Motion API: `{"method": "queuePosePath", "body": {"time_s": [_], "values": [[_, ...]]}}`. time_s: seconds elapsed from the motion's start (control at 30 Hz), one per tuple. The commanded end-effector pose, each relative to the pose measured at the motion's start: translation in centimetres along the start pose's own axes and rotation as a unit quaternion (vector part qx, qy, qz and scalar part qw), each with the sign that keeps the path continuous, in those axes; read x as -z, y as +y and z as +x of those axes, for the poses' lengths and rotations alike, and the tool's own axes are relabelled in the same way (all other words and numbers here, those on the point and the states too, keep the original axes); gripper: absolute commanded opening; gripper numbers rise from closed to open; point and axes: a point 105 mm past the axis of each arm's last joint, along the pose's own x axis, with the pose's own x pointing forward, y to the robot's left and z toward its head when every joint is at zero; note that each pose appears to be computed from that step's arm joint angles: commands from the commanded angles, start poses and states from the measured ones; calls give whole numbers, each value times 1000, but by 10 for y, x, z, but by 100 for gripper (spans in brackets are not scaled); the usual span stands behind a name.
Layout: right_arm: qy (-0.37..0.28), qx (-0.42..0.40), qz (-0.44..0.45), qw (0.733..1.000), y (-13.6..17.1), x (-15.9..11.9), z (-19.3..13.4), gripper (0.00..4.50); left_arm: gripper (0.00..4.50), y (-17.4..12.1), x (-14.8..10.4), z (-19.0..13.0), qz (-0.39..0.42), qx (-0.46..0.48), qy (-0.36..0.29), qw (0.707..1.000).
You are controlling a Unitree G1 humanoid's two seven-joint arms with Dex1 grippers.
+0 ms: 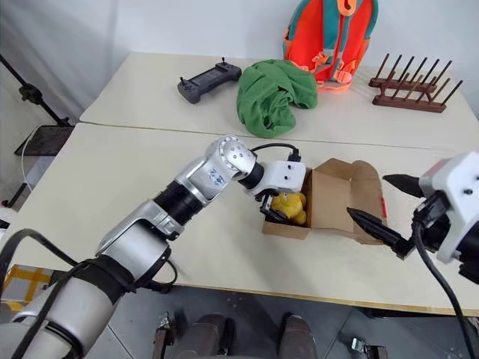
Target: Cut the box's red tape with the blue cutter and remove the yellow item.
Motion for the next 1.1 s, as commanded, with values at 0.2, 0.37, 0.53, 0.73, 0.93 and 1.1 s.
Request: {"method": "queuePosePath", "body": {"time_s": [0.2,0.37,0.53,0.73,0.93,1.1], "values": [[-9,38,-15,999,-3,-3,-6,450,170,25,-24,-13,4,-48,-47,998],[-12,36,-22,999,-11,-7,-6,450,37,39,-42,-36,1,-93,-110,990],[-25,27,-30,999,-16,-12,-6,450,10,41,-53,-56,-23,-103,-155,982],[-30,12,-39,999,-23,-14,3,450,10,28,-36,-55,-5,-85,-105,991],[-30,4,-42,999,-24,-14,7,450,10,1,-28,-48,32,-29,-84,996],[-31,3,-38,999,-21,-12,7,450,10,13,-19,-46,-139,-47,-86,985]]}}
